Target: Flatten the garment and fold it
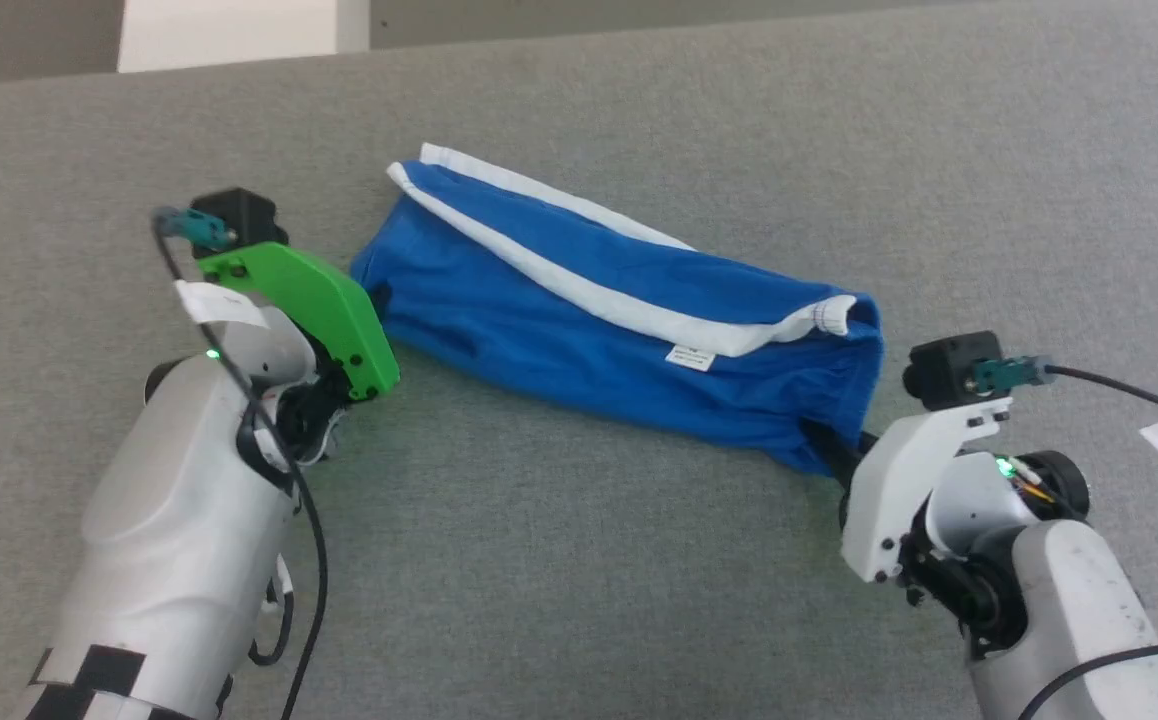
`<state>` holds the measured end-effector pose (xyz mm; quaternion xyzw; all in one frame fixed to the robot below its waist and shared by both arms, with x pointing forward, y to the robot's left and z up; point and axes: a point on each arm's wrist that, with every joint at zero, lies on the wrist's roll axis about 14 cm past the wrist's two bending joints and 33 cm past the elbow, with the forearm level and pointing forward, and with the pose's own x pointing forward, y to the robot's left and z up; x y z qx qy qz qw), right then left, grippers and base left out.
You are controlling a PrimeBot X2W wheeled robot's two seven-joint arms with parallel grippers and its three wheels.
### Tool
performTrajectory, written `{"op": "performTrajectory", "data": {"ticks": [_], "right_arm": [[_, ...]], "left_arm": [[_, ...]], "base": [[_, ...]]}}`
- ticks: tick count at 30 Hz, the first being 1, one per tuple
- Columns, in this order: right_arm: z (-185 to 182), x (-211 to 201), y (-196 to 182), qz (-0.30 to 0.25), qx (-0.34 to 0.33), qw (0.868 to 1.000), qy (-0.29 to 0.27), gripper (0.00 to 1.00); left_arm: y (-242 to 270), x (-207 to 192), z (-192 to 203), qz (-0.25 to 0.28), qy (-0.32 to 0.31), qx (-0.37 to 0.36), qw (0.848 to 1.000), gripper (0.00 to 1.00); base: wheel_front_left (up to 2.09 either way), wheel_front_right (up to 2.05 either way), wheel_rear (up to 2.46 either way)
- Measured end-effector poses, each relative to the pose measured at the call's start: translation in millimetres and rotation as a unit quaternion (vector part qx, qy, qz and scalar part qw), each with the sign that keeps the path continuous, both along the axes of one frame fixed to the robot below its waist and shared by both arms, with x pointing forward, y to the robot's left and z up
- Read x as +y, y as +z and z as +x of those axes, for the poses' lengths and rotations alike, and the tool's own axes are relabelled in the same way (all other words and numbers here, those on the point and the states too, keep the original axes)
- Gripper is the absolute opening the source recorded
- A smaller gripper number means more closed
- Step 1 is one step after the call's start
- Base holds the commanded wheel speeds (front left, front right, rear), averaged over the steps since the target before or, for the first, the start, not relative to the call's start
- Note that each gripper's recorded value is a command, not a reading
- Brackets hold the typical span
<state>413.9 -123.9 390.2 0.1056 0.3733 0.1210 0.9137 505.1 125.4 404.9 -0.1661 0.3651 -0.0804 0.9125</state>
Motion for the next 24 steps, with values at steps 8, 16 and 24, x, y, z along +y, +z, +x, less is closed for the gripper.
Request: {"op": "performTrajectory", "data": {"ticks": [8, 16, 24], "right_arm": [[18, -13, 42, -0.006, -0.044, 0.999, 0.001, 0.00], [-2, -15, 43, -0.018, -0.012, 0.999, 0.034, 0.00], [-55, -32, -2, -0.026, 0.101, 0.994, 0.028, 0.00]], "left_arm": [[76, 9, -11, -0.076, 0.028, -0.129, 0.988, 0.00], [42, 28, -106, -0.102, 0.105, -0.085, 0.986, 0.00], [-9, 11, -194, -0.120, 0.130, 0.026, 0.984, 0.00]], "base": [[0.00, 0.00, 0.00], [0.00, 0.00, 0.00], [0.00, 0.00, 0.00]]}}
